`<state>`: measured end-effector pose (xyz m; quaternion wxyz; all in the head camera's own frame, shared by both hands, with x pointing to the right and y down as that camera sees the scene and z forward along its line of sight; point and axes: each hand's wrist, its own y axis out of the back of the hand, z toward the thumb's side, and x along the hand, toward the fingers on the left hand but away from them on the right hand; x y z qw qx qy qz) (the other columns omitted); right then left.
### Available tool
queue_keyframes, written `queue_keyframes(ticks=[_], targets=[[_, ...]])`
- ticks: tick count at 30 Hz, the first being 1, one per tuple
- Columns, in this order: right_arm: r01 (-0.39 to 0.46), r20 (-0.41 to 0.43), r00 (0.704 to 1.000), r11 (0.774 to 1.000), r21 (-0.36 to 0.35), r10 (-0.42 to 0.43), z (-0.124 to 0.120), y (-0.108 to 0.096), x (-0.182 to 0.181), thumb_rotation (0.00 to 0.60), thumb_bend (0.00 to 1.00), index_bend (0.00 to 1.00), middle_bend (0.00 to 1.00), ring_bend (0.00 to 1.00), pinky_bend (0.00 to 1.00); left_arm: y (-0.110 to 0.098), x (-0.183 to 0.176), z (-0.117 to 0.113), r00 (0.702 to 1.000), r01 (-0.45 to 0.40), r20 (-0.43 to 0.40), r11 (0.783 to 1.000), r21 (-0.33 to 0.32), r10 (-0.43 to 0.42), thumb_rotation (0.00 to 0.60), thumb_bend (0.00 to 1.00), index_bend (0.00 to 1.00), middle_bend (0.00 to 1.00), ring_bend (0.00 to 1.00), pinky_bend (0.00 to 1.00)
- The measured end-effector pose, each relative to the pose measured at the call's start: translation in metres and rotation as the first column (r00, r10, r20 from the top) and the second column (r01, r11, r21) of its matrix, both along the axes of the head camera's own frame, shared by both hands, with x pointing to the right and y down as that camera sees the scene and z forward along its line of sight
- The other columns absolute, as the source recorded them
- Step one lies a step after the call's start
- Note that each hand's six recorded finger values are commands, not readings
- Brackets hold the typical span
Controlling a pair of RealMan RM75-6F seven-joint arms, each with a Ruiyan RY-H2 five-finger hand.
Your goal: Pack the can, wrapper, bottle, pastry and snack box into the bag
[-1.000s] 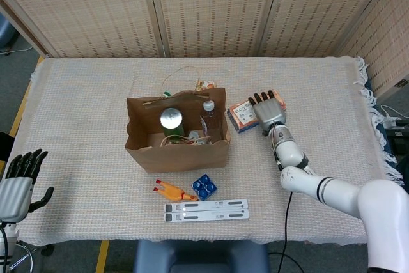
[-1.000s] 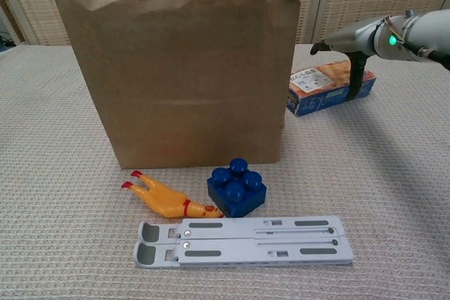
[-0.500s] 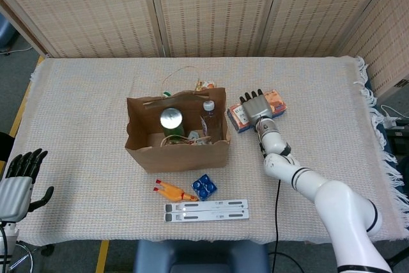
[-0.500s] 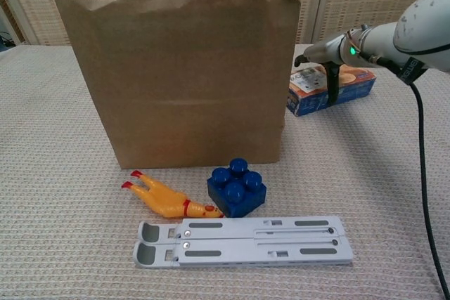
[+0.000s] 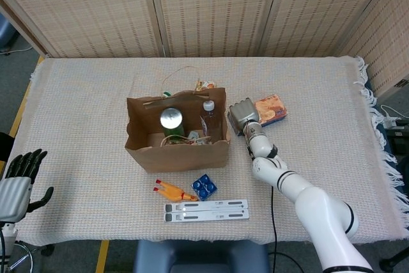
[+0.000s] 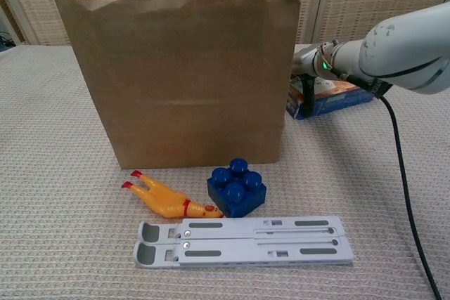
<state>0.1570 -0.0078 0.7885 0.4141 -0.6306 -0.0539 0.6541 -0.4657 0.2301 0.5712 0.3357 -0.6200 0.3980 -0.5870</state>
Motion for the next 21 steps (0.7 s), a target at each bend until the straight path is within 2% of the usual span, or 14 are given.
queue_keyframes(ticks=[6, 9, 12, 15, 21], targets=[[0.013, 0.056, 0.998, 1.000, 0.021, -0.015, -0.020, 0.010, 0.006, 0.600, 0.19, 0.55, 0.61, 0.65, 0.69, 0.001, 0.000, -0.001, 1.000, -0.002, 0.000, 1.000, 0.002, 0.002, 0.600, 0.36, 0.01, 0.00, 0.00, 0.00], [-0.002, 0.100, 0.995, 0.999, 0.052, -0.003, -0.041, 0.012, 0.014, 0.600, 0.19, 0.55, 0.61, 0.65, 0.69, 0.001, 0.000, -0.001, 1.000, -0.003, 0.002, 1.000, 0.003, 0.003, 0.600, 0.36, 0.01, 0.00, 0.00, 0.00], [-0.040, 0.153, 0.988, 0.992, 0.116, 0.022, -0.073, 0.008, 0.027, 0.600, 0.19, 0.54, 0.61, 0.65, 0.69, 0.002, 0.000, -0.001, 1.000, -0.006, 0.005, 1.000, 0.004, 0.006, 0.600, 0.36, 0.01, 0.00, 0.00, 0.00], [-0.093, 0.207, 0.977, 0.972, 0.216, 0.048, -0.116, -0.002, 0.045, 0.600, 0.19, 0.54, 0.61, 0.65, 0.69, 0.002, 0.001, -0.002, 1.000, -0.009, 0.008, 1.000, 0.005, 0.008, 0.600, 0.36, 0.01, 0.00, 0.00, 0.00], [-0.162, 0.297, 0.954, 0.904, 0.395, 0.041, -0.208, -0.019, 0.069, 0.600, 0.19, 0.54, 0.61, 0.65, 0.69, 0.003, 0.001, -0.002, 1.000, -0.016, 0.017, 1.000, 0.010, 0.016, 0.600, 0.36, 0.01, 0.00, 0.00, 0.00]])
